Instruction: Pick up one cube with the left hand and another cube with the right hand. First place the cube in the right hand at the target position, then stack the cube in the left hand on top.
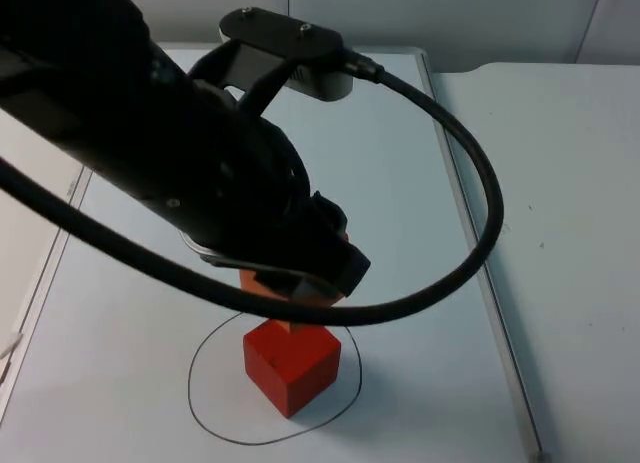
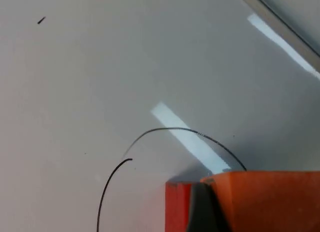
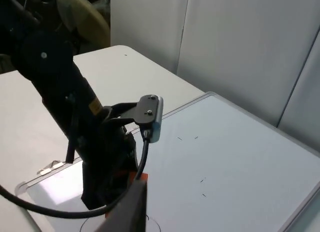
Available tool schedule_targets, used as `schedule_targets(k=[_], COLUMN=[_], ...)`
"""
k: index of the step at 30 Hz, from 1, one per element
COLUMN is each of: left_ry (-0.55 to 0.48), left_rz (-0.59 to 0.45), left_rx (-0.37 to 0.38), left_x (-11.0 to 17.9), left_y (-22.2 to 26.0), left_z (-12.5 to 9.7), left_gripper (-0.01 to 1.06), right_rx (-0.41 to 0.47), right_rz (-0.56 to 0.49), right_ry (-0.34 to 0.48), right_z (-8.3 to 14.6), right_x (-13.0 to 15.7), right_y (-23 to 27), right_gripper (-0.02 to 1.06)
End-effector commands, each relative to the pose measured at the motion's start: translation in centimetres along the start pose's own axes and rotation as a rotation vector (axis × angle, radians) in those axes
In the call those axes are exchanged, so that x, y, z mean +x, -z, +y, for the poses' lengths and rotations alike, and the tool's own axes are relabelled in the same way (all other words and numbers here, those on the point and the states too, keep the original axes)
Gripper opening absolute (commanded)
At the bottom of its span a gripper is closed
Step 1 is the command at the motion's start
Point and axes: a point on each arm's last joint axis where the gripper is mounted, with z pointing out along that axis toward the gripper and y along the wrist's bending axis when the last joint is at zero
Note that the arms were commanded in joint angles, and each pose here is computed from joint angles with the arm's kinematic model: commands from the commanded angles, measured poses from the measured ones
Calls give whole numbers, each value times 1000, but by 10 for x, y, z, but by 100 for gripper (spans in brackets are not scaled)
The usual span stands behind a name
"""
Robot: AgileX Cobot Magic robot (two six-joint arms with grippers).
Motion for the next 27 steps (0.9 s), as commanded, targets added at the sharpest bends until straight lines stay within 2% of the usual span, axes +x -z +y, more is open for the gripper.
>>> schedule_targets(k=[1, 9, 20, 27], left_ry=[3, 67, 35, 38], left_rz=[-19, -6, -66, -47], left_rx=[-2, -69, -71, -72], left_x=[-2, 34, 22, 25], left_y=[0, -11, -11, -16], left_z=[-2, 5, -4, -3], left_gripper=[0, 0, 0, 0], right_rx=[0, 9, 17, 17], right_rz=[-5, -7, -8, -8], right_ry=[9, 21, 32, 32], right_z=[0, -1, -1, -1], right_x=[1, 1, 1, 1], right_y=[0, 0, 0, 0], right_gripper=[105, 105, 105, 105])
